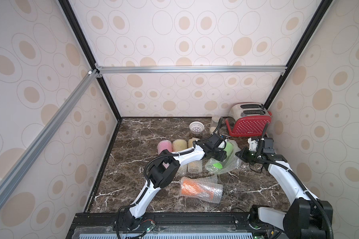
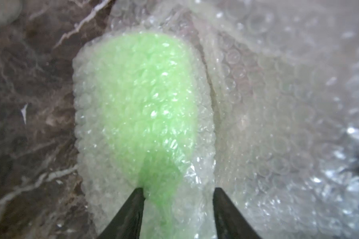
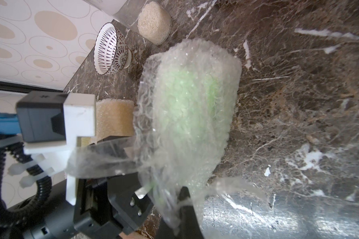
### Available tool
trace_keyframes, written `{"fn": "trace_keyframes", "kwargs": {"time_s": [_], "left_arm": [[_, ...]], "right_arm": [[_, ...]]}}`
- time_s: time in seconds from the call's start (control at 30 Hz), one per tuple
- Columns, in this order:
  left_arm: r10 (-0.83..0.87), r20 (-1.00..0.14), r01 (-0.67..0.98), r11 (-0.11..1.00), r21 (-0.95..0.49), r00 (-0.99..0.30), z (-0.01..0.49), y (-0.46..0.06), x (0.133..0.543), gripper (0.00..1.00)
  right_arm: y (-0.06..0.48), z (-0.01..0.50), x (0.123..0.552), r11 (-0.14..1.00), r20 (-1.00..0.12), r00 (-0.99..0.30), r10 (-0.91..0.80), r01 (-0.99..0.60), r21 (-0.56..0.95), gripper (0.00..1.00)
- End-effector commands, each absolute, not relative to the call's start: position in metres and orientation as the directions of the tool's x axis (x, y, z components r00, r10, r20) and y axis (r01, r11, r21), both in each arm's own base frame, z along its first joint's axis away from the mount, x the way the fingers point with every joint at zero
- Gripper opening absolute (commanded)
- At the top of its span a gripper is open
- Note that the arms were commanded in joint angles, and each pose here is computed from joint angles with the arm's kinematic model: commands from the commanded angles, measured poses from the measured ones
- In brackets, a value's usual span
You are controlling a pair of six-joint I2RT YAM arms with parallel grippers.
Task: Unpack wine glasses from bubble wrap
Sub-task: Unwrap the bubble wrap at the center of the board.
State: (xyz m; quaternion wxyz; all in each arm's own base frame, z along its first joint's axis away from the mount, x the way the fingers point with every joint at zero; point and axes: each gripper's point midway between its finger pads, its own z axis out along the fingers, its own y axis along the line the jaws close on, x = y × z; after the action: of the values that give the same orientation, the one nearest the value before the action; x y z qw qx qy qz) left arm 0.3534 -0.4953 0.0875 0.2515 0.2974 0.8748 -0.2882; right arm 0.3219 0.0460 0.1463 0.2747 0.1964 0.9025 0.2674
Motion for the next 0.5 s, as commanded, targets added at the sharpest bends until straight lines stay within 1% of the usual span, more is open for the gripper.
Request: {"fn": "trace_keyframes", "kwargs": {"time_s": [0.0, 0.1, 0.2, 0.27, 0.3, 0.47], "left_arm": [[0.388, -0.604, 0.664, 0.668, -0.336, -0.696, 0.087, -0.493, 0.358, 0.44], [0.382, -0.596, 0.658, 0.666, -0.353, -0.706, 0.087, -0.493, 0.357, 0.31], [0.357, -0.586, 0.640, 0.662, -0.391, -0.727, 0.087, -0.492, 0.358, 0.13], [0.337, -0.581, 0.625, 0.662, -0.413, -0.741, 0.089, -0.490, 0.360, 0.07], [0.325, -0.580, 0.617, 0.663, -0.424, -0.747, 0.091, -0.489, 0.362, 0.06], [0.223, -0.565, 0.555, 0.643, -0.527, -0.795, 0.103, -0.480, 0.368, 0.05]], "right_arm": [[0.042, 0.149, 0.324, 0.797, -0.407, -0.768, 0.495, 0.214, 0.565, 0.02], [0.037, 0.146, 0.322, 0.812, -0.411, -0.768, 0.491, 0.232, 0.535, 0.02], [0.029, 0.144, 0.319, 0.825, -0.416, -0.762, 0.497, 0.266, 0.499, 0.02], [0.024, 0.142, 0.317, 0.830, -0.422, -0.754, 0.503, 0.286, 0.480, 0.02], [0.022, 0.142, 0.316, 0.831, -0.424, -0.751, 0.506, 0.295, 0.471, 0.02], [0.003, 0.137, 0.308, 0.828, -0.425, -0.726, 0.541, 0.374, 0.417, 0.02]]}}
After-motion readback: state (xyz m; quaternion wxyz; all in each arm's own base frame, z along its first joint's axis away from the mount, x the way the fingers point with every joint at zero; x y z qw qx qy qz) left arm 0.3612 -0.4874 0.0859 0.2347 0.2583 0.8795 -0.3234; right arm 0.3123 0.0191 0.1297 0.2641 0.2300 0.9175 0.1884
